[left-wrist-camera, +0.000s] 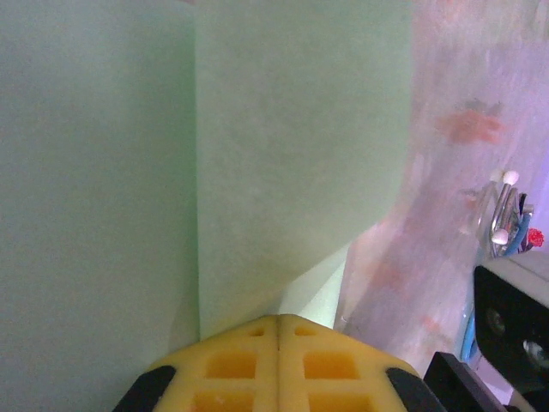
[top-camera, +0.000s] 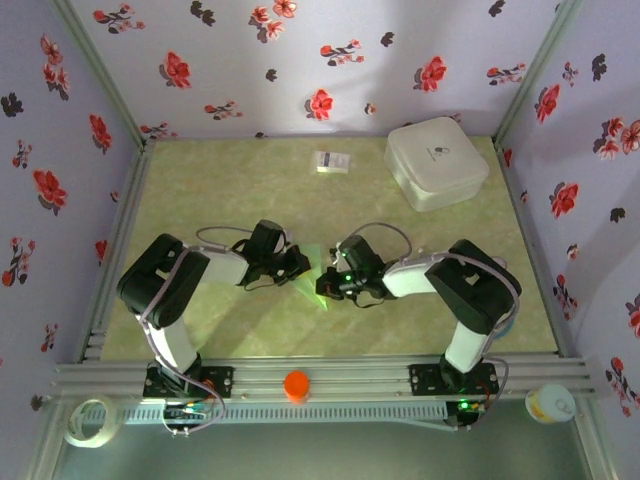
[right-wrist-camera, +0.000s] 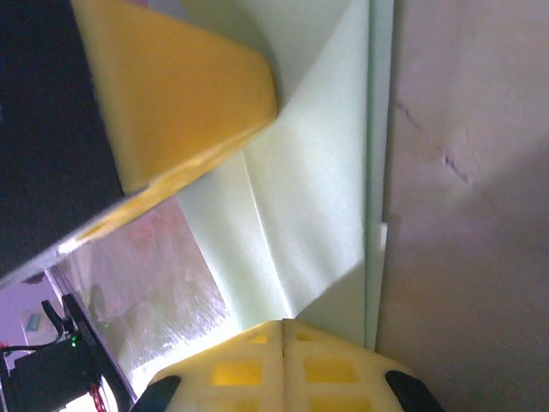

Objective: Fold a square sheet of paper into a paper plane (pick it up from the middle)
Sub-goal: Fourth fold the wing at the center of the table.

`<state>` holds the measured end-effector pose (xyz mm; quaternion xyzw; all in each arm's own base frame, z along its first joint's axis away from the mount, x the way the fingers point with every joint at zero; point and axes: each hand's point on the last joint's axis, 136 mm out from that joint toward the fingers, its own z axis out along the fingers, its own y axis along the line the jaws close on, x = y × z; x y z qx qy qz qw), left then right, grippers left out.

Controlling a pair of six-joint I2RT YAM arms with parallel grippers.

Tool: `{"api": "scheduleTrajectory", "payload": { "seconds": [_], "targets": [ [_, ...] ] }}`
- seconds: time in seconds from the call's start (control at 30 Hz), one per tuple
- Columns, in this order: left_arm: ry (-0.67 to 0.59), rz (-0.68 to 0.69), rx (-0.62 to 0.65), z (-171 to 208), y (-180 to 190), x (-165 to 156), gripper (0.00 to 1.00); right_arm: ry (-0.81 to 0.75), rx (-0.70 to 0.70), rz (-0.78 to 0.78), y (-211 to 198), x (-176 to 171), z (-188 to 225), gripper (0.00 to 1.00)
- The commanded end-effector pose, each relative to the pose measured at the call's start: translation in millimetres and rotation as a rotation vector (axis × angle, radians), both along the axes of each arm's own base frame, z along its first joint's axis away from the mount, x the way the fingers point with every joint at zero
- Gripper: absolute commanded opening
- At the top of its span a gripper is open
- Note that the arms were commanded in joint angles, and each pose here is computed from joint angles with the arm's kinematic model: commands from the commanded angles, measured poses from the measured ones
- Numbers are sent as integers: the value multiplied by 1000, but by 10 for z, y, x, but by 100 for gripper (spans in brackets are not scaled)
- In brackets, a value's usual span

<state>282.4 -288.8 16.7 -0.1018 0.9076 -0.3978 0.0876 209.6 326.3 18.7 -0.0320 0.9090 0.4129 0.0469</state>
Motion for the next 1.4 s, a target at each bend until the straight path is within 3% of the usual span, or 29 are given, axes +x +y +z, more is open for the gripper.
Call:
{"api": "scheduleTrajectory", "payload": {
  "seconds": [0.0, 0.37, 0.73, 1.07, 1.37],
  "targets": [
    [90, 32, 122, -328, 237, -180, 5, 90, -75, 29, -149, -317, -153, 5],
    [95, 40, 127, -341, 254, -186, 5, 119, -133, 77, -283, -678, -263, 4],
    [92, 48, 133, -341, 277, -193, 5, 106, -126, 82, -346, -754, -178, 4],
    [65, 91, 131, -262, 326, -210, 4, -90, -58, -52, -251, -184, 442, 5],
    [33, 173, 129, -240, 356, -247, 4, -52, 20, -42, 82, 78, 451, 6]
  ]
}}
